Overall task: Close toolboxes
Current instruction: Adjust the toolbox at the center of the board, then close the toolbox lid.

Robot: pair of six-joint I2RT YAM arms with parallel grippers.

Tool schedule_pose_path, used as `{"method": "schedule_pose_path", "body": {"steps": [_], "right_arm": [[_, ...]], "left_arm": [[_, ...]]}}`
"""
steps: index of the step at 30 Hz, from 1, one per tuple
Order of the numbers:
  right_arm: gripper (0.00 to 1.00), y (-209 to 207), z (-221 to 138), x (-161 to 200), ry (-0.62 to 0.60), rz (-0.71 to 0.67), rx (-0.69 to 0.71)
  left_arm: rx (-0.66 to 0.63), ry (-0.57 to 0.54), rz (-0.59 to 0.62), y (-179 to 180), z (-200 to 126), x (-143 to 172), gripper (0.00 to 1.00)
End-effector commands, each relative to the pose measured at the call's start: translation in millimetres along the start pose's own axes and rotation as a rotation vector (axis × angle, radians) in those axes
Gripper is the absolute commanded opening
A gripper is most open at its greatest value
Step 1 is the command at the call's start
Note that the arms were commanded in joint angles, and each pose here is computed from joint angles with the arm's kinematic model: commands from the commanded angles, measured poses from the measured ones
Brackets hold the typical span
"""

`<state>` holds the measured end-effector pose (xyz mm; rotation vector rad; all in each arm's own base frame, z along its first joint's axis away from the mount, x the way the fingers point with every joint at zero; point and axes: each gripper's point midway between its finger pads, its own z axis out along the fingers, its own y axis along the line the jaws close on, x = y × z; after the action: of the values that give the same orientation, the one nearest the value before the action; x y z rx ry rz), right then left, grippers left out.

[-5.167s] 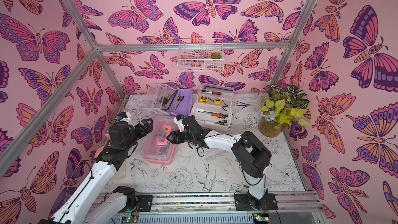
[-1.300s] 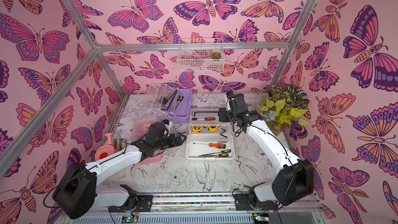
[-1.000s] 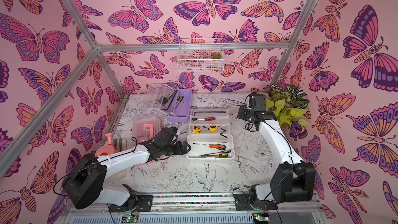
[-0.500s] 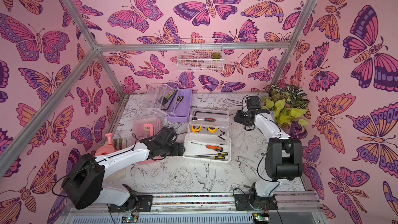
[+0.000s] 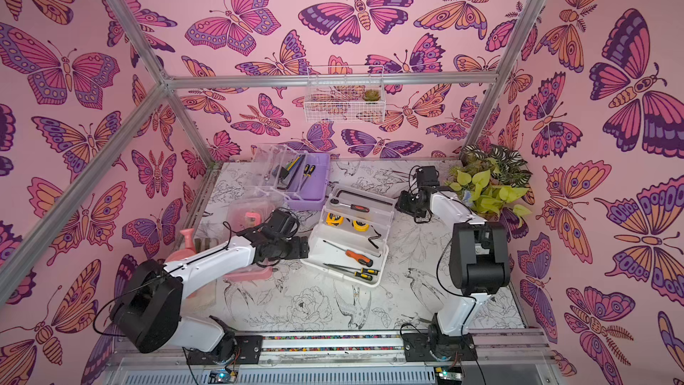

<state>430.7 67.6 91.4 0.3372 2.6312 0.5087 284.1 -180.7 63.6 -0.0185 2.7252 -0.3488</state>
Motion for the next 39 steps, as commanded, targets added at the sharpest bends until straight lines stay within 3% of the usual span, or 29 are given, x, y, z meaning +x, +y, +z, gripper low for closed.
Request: {"method": "schedule_pose_path", "body": {"steps": [1, 12, 17, 19, 25, 29, 33, 39], "right_arm": [[0.40, 0.1, 6.6, -0.5, -0.001, 0.020, 0.002], [0.27, -5.5, 42.2, 5.3, 0.050, 0.039, 0.024], [0.00, -5.2, 44.4, 3.5, 0.038, 0.040, 0.033], [0.00, -4.3, 37.3, -0.5, 0.014, 0.031, 0.044], [0.00, 3.4, 10.8, -13.0, -0.092, -0.021, 0.081], [0.00, 8.3, -6.2, -25.9, -0.192, -0.035, 0.087], [0.00, 17.5, -20.3, -35.1, -0.247, -0.059, 0.070], [0.00, 21.0, -29.5, -42.0, -0.278, -0.063, 0.070]], "left_arm": [[-0.008, 0.016, -0.005, 4.0, 0.4, 3.9, 0.92], [0.017, -0.054, -0.007, 0.2, -11.1, -7.2, 0.92], [0.055, -0.114, -0.008, -5.0, -31.3, -15.7, 0.90], [0.090, -0.133, -0.007, -9.5, -41.2, -16.7, 0.82], [0.224, -0.151, -0.020, -25.5, -70.1, -6.7, 0.30], [0.274, -0.105, -0.037, -30.4, -70.6, 14.3, 0.11], [0.273, -0.017, -0.058, -27.2, -54.8, 41.5, 0.00], [0.287, 0.072, -0.053, -31.2, -37.8, 68.0, 0.03]]}}
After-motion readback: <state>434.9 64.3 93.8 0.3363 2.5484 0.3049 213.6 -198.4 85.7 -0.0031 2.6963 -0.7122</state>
